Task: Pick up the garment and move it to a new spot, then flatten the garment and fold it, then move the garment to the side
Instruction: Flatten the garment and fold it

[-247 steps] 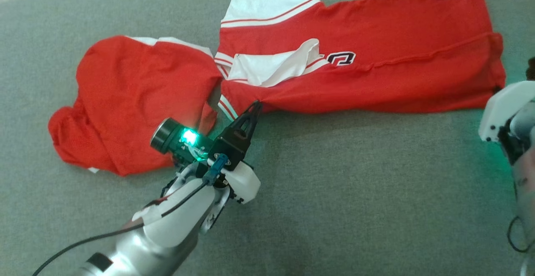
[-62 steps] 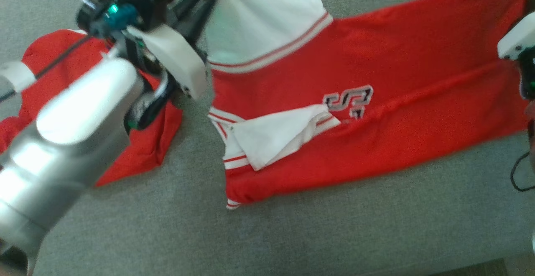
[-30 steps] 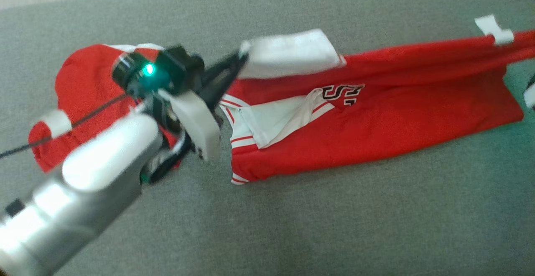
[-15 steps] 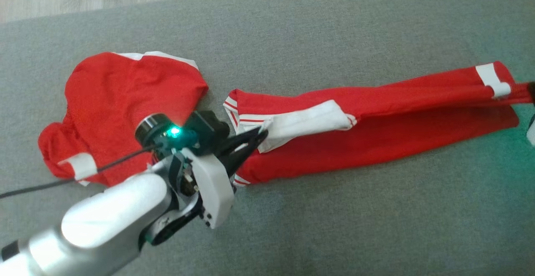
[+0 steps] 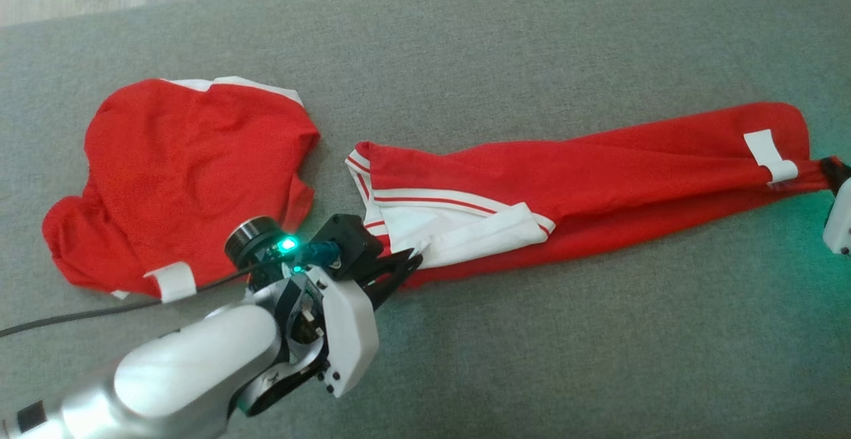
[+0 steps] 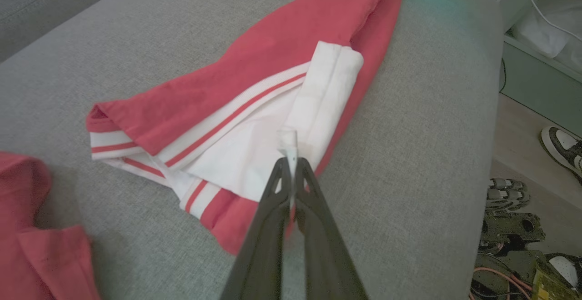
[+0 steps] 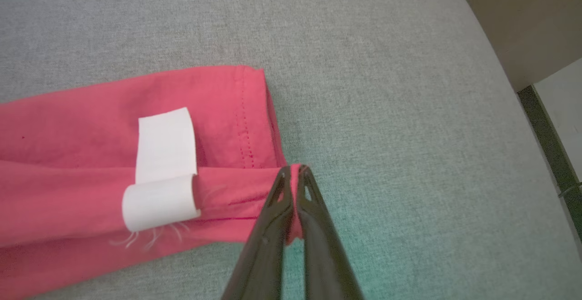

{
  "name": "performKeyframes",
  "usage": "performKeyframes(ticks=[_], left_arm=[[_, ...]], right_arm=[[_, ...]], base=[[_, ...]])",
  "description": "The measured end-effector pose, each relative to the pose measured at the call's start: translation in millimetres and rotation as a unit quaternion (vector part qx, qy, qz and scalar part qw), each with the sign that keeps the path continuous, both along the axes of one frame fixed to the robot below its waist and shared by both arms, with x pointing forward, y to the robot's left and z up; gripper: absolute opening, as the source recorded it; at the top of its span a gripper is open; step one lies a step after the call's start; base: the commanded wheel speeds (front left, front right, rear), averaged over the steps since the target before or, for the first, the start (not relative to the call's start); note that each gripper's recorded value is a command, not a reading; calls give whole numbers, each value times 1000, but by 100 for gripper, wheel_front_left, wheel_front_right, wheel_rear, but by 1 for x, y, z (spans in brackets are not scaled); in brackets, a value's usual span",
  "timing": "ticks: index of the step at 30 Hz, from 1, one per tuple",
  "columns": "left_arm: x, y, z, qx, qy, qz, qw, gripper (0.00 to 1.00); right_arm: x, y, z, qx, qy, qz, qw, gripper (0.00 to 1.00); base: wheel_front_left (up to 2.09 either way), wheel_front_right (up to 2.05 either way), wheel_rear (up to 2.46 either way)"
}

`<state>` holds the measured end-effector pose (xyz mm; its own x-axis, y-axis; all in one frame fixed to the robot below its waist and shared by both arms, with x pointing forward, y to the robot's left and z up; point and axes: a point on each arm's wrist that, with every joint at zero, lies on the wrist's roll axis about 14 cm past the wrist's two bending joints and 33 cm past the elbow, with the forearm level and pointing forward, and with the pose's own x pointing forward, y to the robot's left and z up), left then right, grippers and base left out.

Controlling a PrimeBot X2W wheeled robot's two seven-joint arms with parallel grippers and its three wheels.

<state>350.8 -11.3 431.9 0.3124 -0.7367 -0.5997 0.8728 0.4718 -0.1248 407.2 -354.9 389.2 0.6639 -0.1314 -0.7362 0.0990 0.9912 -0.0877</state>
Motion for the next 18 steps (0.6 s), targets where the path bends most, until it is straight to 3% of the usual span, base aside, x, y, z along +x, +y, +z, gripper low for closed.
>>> performKeyframes(ticks=[3, 4, 5, 6, 7, 9, 13, 15, 16, 17, 18], left_arm=[[2, -1, -6, 6, 1, 0, 1000, 0], [2, -2, -8, 7, 1, -1, 1000, 10], [2, -3, -10, 8, 3, -1, 1000, 57], [1, -4, -12, 9, 7, -3, 1000, 98], [0, -4, -15, 10, 7, -3, 1000, 100], [0, -7, -15, 1, 3, 1, 1000, 100], [26, -17, 16, -67, -37, 61, 995, 100], [48, -19, 44, -120, -74, 104, 985, 100], [64, -19, 74, -173, -110, 144, 968, 100], [64, -19, 74, -173, -110, 144, 968, 100], [71, -17, 88, -200, -127, 163, 958, 100]], right_arm=[[-4, 0, -5, 3, 13, -3, 1000, 0], [-7, 0, -8, 7, 19, -6, 1000, 0], [-10, 1, -10, 13, 24, -10, 1000, 7], [-12, 2, -13, 19, 28, -15, 999, 88], [-14, 4, -14, 29, 28, -20, 999, 100], [-13, 8, -13, 49, 18, -31, 998, 100], [5, 17, 10, 76, -46, -35, 995, 100], [19, 22, 31, 80, -102, -27, 991, 100], [36, 31, 59, 87, -174, -15, 981, 100], [36, 31, 59, 87, -174, -15, 981, 100], [44, 38, 76, 90, -216, -6, 972, 100]], base=[[0, 0, 0], [0, 0, 0], [0, 0, 0], [0, 0, 0], [0, 0, 0], [0, 0, 0], [0, 0, 0], [0, 0, 0], [0, 0, 0], [0, 0, 0], [0, 0, 0]])
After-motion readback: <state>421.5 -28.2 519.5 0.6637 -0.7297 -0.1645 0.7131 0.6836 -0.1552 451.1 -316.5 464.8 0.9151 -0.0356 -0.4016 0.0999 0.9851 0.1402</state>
